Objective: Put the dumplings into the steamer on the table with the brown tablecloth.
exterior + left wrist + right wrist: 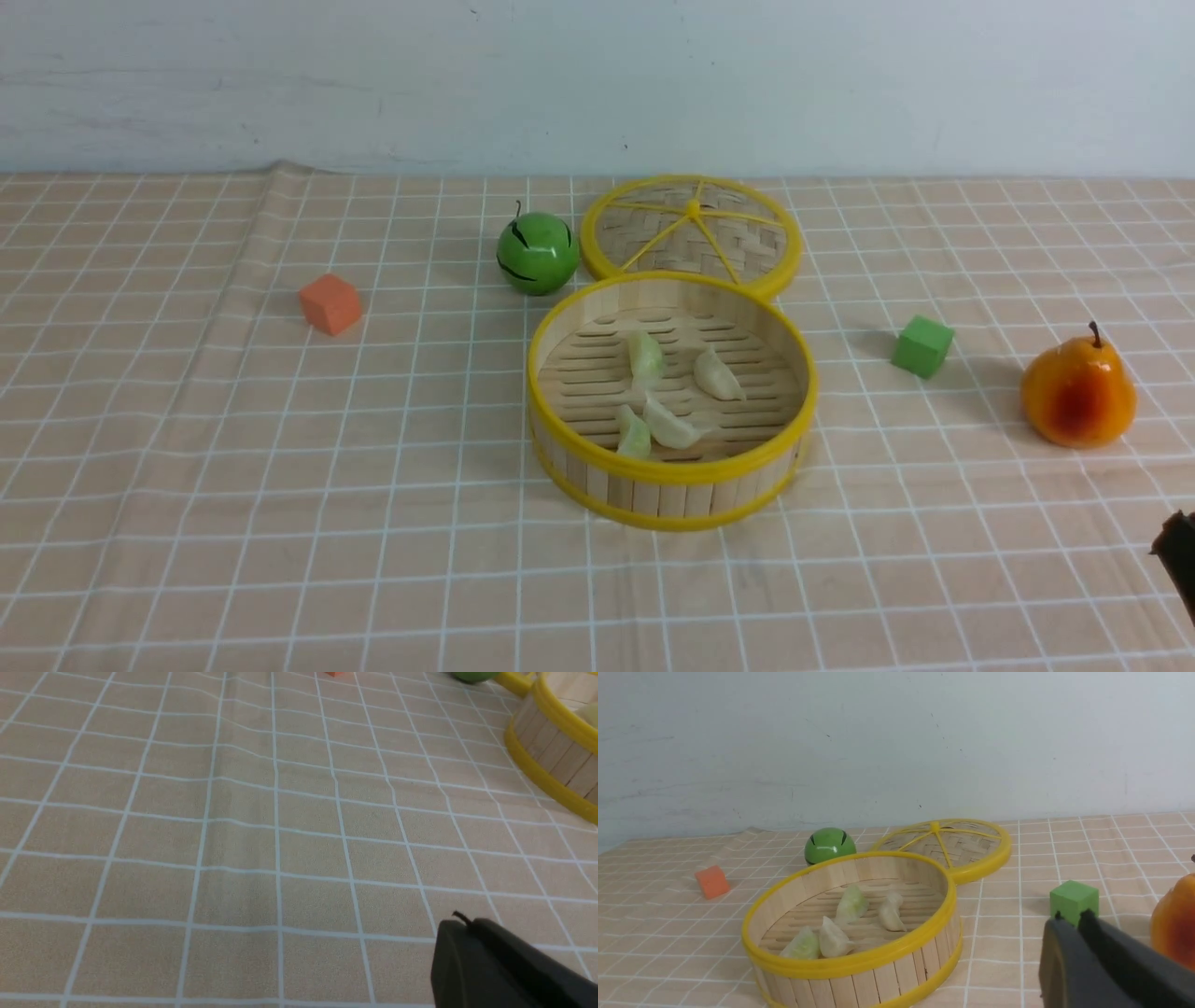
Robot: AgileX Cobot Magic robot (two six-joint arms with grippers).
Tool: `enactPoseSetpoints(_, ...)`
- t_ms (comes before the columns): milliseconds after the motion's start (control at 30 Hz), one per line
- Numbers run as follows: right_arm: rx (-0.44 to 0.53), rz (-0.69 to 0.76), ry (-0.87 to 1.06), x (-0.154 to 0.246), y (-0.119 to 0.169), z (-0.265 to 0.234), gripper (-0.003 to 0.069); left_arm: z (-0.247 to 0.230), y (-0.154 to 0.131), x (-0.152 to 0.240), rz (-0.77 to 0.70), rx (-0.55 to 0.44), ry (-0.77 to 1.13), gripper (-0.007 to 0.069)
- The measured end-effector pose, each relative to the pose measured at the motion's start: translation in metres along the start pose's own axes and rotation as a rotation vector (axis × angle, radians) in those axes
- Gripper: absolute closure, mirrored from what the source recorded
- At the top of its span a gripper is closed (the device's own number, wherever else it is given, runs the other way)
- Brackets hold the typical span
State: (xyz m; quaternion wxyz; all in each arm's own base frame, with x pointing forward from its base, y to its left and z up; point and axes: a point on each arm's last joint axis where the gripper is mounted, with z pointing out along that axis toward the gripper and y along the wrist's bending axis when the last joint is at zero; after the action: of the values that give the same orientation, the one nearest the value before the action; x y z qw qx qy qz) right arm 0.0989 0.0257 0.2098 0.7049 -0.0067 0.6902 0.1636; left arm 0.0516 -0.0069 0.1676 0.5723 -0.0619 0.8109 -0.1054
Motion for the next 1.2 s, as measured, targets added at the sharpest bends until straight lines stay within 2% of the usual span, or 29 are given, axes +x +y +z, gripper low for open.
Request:
enactPoseSetpoints(733, -0.002, -0.004, -0.045, -0.005, -0.001, -0.008, 0.0596, 0.0, 0.0, 0.0, -0.004, 0.002, 0.001, 0.0639)
enactPoseSetpoints(933, 0.073, -0.066, -0.134, -0.011, -0.008, -0.038, 0.0594, 0.0, 0.0, 0.0, -0.004, 0.002, 0.001, 0.0638)
enactPoseSetpoints(1033, 0.094, -0.081, -0.076, -0.003, -0.008, -0.045, 0.0594, 0.0, 0.0, 0.0, -0.004, 0.002, 0.001, 0.0638)
enactPoseSetpoints(1200, 0.137, -0.137, 0.136, 0.016, -0.01, -0.046, 0.061, 0.0, 0.0, 0.0, -0.004, 0.001, 0.001, 0.0638)
